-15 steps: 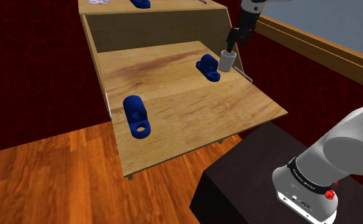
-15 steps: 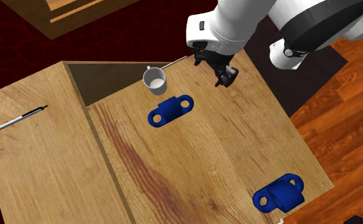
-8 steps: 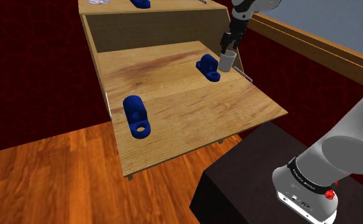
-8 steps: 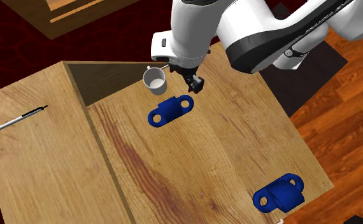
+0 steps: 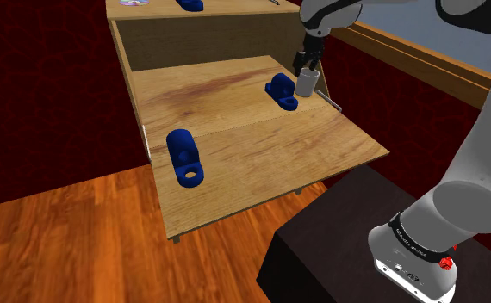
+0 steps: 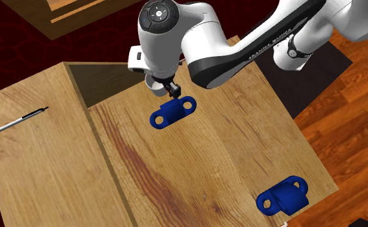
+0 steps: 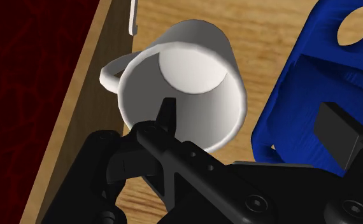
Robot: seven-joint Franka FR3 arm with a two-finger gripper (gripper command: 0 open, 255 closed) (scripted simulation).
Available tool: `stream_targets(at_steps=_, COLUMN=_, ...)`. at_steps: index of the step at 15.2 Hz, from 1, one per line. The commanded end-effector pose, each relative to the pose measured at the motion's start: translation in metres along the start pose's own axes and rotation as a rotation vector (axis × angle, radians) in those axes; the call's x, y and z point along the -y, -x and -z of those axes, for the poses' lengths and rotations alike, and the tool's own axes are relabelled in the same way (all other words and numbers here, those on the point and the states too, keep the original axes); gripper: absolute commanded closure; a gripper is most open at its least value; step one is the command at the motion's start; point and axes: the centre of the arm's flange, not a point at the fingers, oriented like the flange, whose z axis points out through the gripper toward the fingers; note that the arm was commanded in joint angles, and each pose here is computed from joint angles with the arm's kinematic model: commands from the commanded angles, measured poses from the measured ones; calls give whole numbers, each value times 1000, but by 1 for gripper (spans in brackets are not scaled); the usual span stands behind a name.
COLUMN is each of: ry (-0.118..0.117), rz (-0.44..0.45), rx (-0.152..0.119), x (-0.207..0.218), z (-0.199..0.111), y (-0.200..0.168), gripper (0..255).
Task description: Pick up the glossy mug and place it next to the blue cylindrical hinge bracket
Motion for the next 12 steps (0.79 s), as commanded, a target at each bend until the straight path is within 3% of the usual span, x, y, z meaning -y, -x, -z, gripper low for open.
stream_targets(at_steps=1, ry=1, rz=0, rx=0, x=-1, z=-11, y=-4, gripper=0)
stream_targets(at_steps=6, ry=1, rz=0, rx=0, x=-1, z=-40, y=-4, gripper=0)
stream_targets(at_steps=12, ry=1, rz=0, rx=0, x=-1, z=-40, y=-4, gripper=0)
